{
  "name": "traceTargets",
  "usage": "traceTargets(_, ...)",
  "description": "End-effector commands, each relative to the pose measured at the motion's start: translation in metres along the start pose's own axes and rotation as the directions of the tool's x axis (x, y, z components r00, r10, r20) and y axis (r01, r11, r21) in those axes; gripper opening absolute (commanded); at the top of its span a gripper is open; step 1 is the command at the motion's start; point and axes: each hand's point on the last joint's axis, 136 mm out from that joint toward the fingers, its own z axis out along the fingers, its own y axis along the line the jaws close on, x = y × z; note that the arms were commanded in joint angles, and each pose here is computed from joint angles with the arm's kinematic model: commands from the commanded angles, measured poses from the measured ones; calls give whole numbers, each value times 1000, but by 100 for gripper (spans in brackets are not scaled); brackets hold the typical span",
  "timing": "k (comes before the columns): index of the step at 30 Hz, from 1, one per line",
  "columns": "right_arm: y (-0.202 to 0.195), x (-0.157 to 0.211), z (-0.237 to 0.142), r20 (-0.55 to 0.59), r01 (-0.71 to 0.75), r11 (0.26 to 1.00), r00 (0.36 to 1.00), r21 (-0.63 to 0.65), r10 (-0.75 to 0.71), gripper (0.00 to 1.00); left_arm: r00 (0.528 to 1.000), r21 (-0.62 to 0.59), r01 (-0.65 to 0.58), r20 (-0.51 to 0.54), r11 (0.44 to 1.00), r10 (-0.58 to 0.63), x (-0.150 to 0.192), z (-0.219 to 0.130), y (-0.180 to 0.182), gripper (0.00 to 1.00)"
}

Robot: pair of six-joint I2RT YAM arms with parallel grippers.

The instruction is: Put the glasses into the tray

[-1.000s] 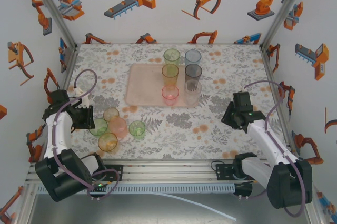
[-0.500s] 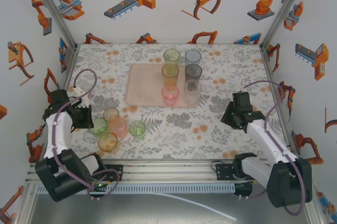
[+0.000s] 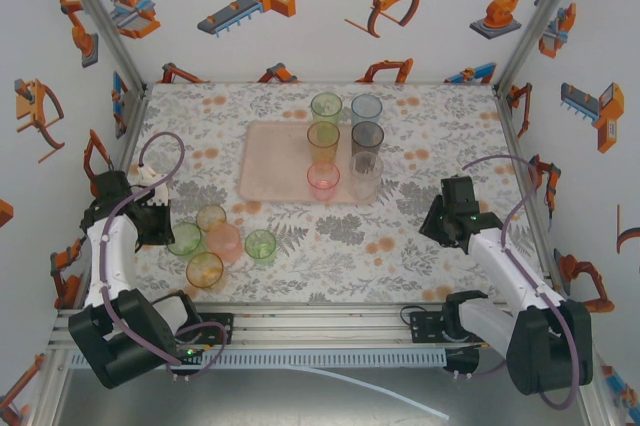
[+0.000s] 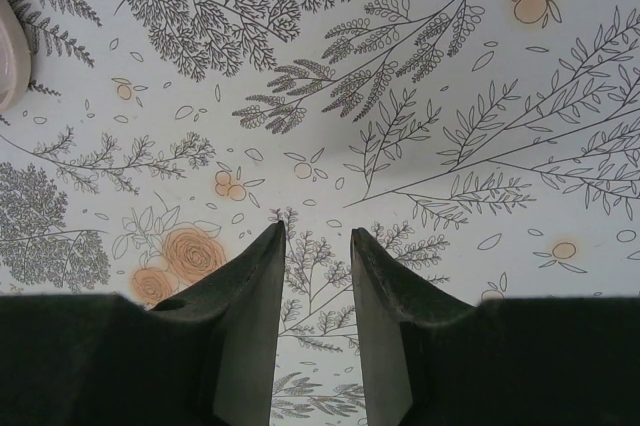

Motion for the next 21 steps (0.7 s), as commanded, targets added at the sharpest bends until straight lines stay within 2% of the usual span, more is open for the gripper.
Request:
traceTargets(1, -2, -1, 3, 4, -7, 1000, 1000, 2, 7, 34, 1000, 6, -14, 0, 1000, 14, 2, -8, -3, 8)
traceTargets(13, 0, -3, 4, 4, -6, 1000, 1000, -2, 6, 34, 996, 0, -82, -25, 997, 82, 2, -30, -6, 8)
traceTargets(21, 2, -5, 5, 4, -4, 1000, 1000, -6, 4, 34, 996, -28, -85, -6, 996, 85, -13, -47, -2, 8)
